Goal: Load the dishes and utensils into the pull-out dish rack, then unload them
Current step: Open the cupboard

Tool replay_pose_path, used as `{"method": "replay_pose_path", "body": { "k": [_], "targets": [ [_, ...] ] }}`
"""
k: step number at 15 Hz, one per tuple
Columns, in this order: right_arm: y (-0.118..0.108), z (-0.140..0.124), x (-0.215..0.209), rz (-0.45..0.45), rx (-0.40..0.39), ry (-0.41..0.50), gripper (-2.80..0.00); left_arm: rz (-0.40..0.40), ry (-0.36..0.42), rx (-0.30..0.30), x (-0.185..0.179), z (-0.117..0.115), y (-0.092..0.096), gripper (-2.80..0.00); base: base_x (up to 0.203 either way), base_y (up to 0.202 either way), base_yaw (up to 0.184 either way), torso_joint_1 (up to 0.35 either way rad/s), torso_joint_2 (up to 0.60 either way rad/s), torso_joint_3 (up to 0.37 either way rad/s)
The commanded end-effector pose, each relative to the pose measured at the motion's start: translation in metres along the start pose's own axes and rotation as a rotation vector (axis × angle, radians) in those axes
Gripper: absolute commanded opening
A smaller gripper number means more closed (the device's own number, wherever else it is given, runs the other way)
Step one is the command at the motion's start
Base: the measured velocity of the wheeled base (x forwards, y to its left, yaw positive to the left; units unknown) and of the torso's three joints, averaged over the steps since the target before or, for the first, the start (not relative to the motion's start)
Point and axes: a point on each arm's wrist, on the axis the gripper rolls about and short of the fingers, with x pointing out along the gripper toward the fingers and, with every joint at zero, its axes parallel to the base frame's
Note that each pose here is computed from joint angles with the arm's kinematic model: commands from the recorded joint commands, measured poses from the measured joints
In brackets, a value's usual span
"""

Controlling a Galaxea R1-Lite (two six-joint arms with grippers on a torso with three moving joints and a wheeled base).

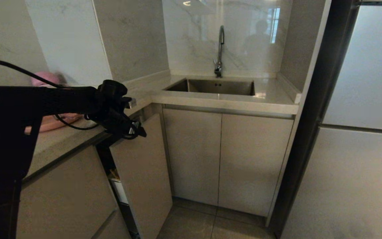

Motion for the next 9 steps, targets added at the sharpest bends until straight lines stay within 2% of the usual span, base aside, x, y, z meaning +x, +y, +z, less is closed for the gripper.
{"method": "replay_pose_path", "body": {
  "k": [1,7,9],
  "targets": [
    [0.000,0.000,0.000,0.000,0.000,0.001,-2.80,-0.003,0.021,-0.004,0.012,-0.004,-0.001,0.00,0.000,0.000,0.000,0.000,0.00,0.000],
    [0.000,0.000,0.000,0.000,0.000,0.001,-2.80,-0.024,0.037,0.000,0.019,-0.006,-0.009,0.00,0.000,0.000,0.000,0.000,0.00,0.000],
    [0.000,0.000,0.000,0.000,-0.001,0.000,-2.80,-0.037,0.034,-0.004,0.017,-0.005,-0.020,0.00,0.000,0.000,0.000,0.000,0.00,0.000]
  ]
}}
